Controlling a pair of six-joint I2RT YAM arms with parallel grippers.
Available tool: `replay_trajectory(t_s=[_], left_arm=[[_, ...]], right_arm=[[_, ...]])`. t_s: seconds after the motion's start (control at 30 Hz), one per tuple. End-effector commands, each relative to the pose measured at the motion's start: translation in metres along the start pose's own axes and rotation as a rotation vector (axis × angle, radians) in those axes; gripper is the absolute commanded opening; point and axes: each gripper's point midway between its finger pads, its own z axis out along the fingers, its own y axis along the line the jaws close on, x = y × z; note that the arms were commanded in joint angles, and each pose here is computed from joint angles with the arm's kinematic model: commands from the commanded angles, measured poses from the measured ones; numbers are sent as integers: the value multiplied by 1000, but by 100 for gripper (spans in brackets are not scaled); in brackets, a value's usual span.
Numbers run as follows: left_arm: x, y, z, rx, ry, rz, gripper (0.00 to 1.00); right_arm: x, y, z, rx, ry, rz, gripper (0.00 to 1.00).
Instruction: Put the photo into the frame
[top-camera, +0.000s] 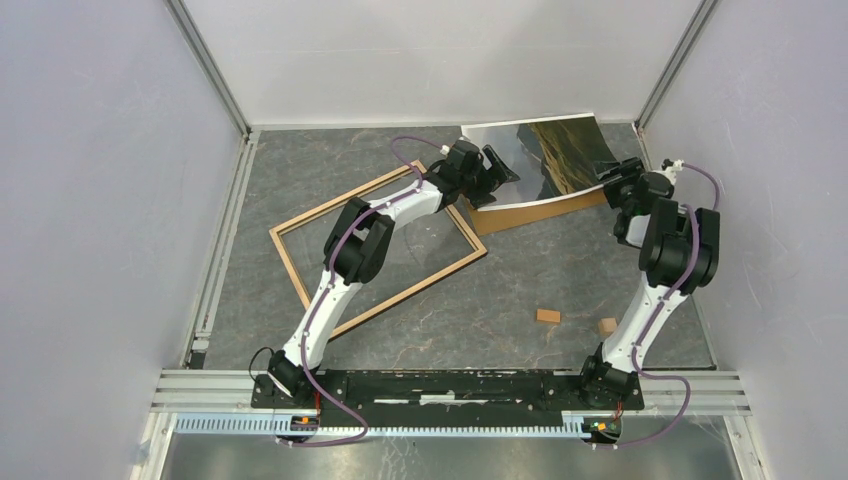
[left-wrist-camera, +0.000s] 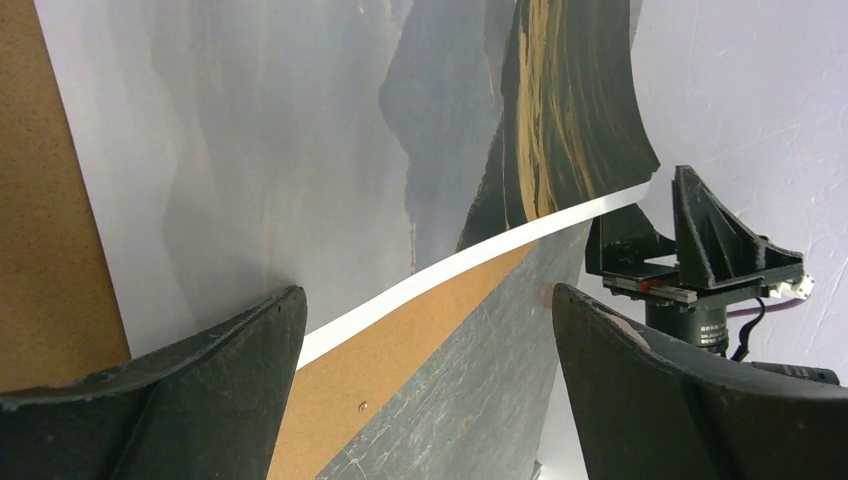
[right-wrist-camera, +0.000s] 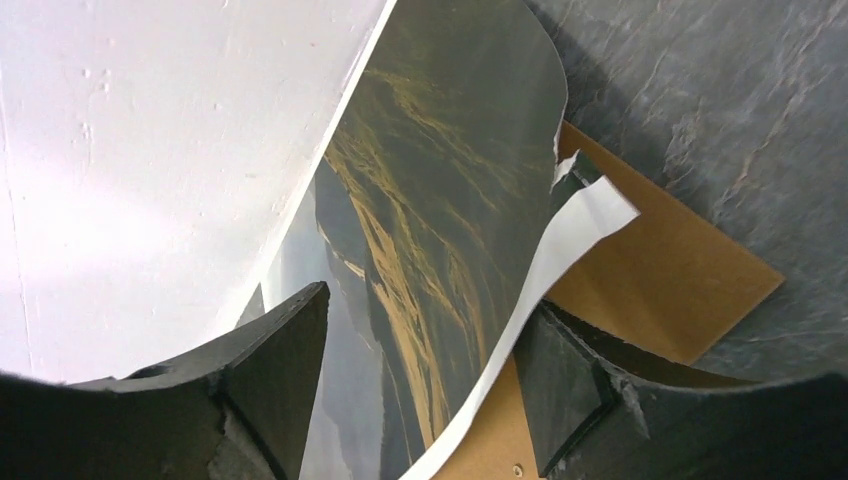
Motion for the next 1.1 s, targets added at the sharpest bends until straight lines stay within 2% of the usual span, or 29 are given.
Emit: replay_trajectory(t_s=[0.0,0.07,0.2,0.3,0.37,0.47,0.57,0.67,0.77,0.87,1.07], left_arm=[[8,26,0,-93,39,6,100],[7,22,-3,-87,40,22,100],[7,2,-17,-57,70,70,100],[5,-34,-49,-19,107,152,100],[1,-63,-82,15,109,203,100],[0,-102,-146,73,107,281,100],[4,-124,-220,120,71,364,100],[5,-114,-293,76,4,474,100],[-2,-82,-361,-49,-108,557,100],[-8,-62,-433,-114,-244,572,100],[-13,-63,-559,-7,-539,491,100]], right_arm=[[-7,-5,18,62,-96,43,69],[0,-18,22,128,-103,70,60],[4,-29,22,195,-141,79,28],[-13,-27,13,227,-184,21,8],[-27,-16,2,238,-196,-45,0],[-55,17,-19,226,-217,-182,0],[-77,57,-42,190,-211,-308,0],[-80,116,-59,33,-190,-432,0],[-69,165,-68,-22,-120,-617,0],[-41,216,-71,-109,-42,-832,0],[72,299,-97,-353,135,-1291,0]])
